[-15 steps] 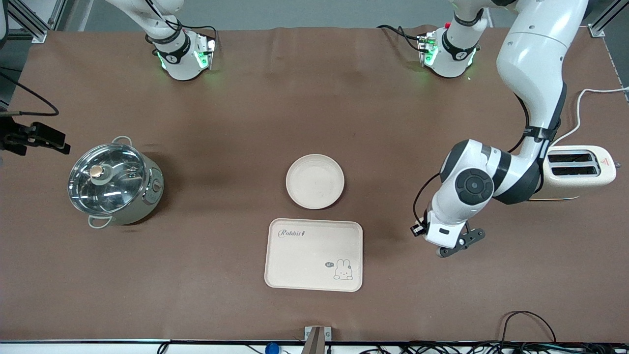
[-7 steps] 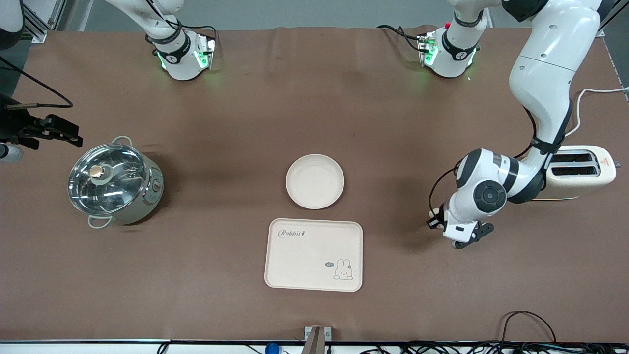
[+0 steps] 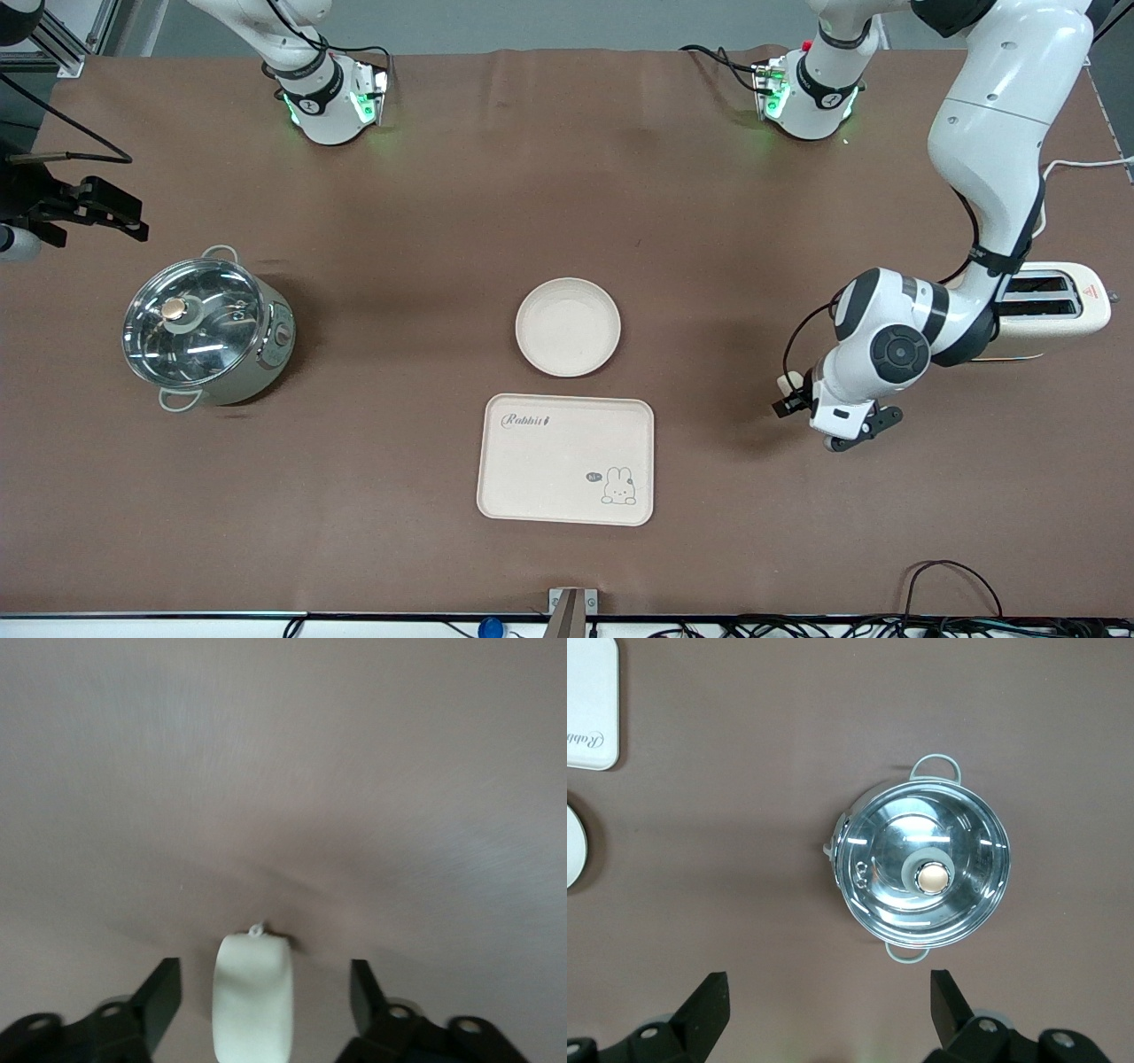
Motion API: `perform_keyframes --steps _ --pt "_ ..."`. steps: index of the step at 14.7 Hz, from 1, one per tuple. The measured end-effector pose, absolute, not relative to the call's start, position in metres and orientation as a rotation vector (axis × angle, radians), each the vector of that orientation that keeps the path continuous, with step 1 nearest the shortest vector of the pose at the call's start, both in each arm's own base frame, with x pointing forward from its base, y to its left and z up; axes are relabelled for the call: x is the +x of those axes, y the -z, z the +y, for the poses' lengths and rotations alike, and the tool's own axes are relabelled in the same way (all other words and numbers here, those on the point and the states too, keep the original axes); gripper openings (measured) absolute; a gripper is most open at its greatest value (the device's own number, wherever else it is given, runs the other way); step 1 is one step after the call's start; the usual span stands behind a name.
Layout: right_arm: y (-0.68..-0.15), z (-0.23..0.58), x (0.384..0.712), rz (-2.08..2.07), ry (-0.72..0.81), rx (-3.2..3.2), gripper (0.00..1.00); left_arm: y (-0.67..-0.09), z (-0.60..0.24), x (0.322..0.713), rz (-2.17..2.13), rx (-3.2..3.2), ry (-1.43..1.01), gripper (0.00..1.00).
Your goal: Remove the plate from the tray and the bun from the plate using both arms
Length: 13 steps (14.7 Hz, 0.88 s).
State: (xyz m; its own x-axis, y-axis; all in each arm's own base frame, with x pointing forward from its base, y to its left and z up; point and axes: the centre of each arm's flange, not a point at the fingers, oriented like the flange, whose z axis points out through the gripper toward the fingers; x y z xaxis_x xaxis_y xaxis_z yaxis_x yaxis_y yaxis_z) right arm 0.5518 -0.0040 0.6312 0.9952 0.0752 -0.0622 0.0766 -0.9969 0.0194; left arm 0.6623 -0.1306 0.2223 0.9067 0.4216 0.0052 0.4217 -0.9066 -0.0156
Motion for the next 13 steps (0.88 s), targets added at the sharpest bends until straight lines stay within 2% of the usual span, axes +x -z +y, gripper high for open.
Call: perform_keyframes --steps 1,6,10,13 --pt "-0.631 -0.007 0.552 0.109 0.097 3.116 1.00 -0.244 -0.133 0.668 -0.662 -3.063 0.055 1.00" --pt "-0.650 -0.027 0.550 0.050 0.027 3.114 1.00 -0.379 -0.130 0.670 -0.510 -3.045 0.256 1.00" --pt "-0.655 -0.024 0.548 0.059 0.013 3.113 1.00 -0.503 -0.127 0.641 -0.549 -3.056 0.193 1.00" --pt "-0.655 -0.023 0.548 0.061 0.011 3.113 1.00 -0.587 -0.110 0.616 -0.363 -3.066 0.144 1.00"
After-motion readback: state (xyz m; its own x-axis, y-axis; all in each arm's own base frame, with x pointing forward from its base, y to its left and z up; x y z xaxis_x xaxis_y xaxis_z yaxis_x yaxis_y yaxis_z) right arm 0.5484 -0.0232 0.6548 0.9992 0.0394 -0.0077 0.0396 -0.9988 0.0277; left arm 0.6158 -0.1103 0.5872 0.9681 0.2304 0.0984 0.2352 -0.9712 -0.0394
